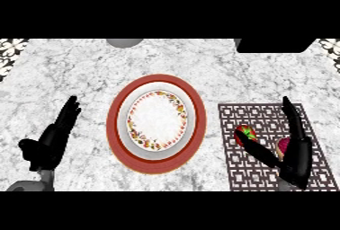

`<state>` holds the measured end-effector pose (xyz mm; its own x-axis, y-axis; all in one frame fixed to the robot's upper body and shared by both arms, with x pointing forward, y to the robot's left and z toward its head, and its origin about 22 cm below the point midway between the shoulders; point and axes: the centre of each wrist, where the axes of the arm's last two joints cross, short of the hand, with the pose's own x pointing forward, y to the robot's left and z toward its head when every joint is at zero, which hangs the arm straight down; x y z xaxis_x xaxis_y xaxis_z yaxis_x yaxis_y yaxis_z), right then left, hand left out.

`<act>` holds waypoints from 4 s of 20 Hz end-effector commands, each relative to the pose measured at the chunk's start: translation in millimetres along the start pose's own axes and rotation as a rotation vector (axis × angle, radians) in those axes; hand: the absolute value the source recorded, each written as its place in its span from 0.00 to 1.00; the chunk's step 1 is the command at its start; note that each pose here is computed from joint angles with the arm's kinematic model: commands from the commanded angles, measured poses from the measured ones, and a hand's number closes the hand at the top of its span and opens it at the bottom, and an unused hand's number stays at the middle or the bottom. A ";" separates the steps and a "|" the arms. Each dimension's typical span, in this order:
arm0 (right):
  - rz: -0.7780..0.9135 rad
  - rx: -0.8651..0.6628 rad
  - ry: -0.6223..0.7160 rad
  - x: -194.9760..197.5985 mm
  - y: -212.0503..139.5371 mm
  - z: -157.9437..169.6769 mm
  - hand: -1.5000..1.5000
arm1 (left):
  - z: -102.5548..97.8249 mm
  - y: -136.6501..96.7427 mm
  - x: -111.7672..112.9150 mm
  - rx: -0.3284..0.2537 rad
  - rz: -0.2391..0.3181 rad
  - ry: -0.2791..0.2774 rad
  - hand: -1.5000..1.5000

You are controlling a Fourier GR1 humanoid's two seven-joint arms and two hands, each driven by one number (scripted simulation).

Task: Pick the cupcake from the placemat and place it in the plate

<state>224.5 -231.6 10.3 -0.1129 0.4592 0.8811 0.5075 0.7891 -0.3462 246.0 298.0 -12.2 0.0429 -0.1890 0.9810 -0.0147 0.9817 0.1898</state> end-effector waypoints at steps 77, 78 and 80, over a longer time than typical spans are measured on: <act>0.772 0.471 0.016 60.5 -98.0 55.0 1.00 | 3.6 -6.5 -20.8 -0.015 -0.004 0.011 0.50; 0.758 0.431 0.014 76.6 -99.0 71.1 1.00 | 2.3 15.1 -4.7 0.001 0.005 0.020 0.50; 0.723 0.416 -0.015 85.8 -105.3 71.4 1.00 | 3.2 16.3 -9.0 -0.003 -0.008 0.014 0.50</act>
<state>121.8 -257.9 73.0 0.1548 0.9162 0.3696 0.0490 0.3665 -0.9291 243.0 308.4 -21.1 0.0567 -0.1903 0.9801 -0.0114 0.9815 0.1912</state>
